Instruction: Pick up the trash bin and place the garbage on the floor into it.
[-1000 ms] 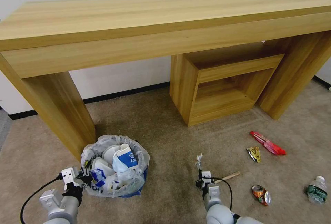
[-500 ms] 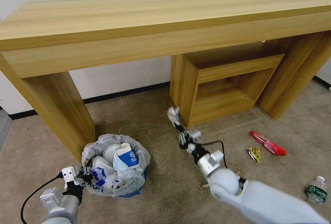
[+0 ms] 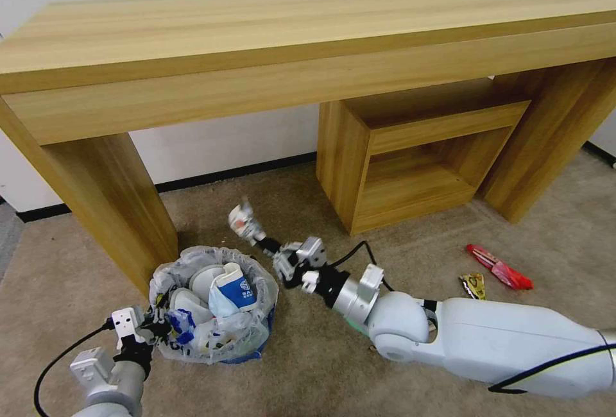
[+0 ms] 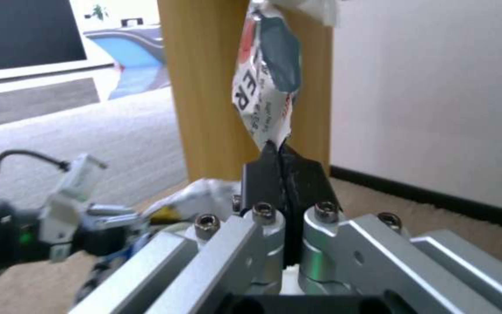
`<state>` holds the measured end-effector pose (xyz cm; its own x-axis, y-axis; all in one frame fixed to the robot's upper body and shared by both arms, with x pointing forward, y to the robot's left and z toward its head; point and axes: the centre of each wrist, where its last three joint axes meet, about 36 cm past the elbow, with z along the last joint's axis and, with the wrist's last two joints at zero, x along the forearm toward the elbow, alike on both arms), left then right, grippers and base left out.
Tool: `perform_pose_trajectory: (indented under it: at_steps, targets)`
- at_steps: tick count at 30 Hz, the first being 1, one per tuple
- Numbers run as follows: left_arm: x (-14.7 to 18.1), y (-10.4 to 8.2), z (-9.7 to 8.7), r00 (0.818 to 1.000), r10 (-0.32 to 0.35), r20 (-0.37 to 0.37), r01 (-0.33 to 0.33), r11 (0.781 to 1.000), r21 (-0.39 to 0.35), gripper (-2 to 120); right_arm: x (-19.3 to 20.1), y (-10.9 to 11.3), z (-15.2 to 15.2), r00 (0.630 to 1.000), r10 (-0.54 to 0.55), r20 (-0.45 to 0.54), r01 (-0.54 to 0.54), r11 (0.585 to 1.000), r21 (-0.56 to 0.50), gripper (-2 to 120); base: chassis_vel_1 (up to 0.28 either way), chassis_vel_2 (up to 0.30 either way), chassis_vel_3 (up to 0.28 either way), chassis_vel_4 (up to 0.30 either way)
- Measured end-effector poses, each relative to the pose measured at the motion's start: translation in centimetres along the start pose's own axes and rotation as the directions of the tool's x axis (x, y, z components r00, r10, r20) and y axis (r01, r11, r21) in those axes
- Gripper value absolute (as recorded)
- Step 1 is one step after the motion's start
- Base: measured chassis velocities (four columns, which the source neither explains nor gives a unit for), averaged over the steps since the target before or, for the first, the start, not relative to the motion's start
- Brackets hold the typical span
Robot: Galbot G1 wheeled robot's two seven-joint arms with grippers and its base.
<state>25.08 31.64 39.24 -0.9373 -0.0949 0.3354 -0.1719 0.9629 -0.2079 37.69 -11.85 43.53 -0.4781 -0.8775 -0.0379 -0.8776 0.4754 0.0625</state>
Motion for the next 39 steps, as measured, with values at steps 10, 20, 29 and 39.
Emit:
perform_pose_trajectory:
  at_steps: [10, 20, 29, 39]
  targets:
    - [-0.2, -0.1, -0.3, 1.000, 0.002, 0.013, -0.002, 1.000, 0.007, 3, 2.0, 0.8, 2.9, 0.993, 0.028, -0.118, -0.029, 1.000, -0.009, 0, 0.000, 0.000, 0.000, 0.000]
    - [0.0, -0.3, -0.4, 1.000, 0.004, 0.016, -0.004, 1.000, 0.012, 3, 1.5, 1.6, 5.3, 0.984, 0.038, -0.176, -0.041, 0.999, -0.016, 0, 0.000, 0.000, 0.000, 0.000]
    - [0.0, -0.6, -0.5, 1.000, 0.003, 0.024, -0.003, 1.000, 0.021, 3, 0.5, 2.8, 6.2, 0.973, 0.030, -0.227, -0.035, 0.999, -0.018, 0, 0.000, 0.000, 0.000, 0.000]
    - [0.3, -0.8, -0.4, 1.000, 0.007, 0.023, -0.008, 1.000, 0.026, 3, -1.3, 3.6, 6.4, 0.964, 0.055, -0.259, -0.057, 0.998, 0.002, 0, 0.000, 0.000, 0.000, 0.000]
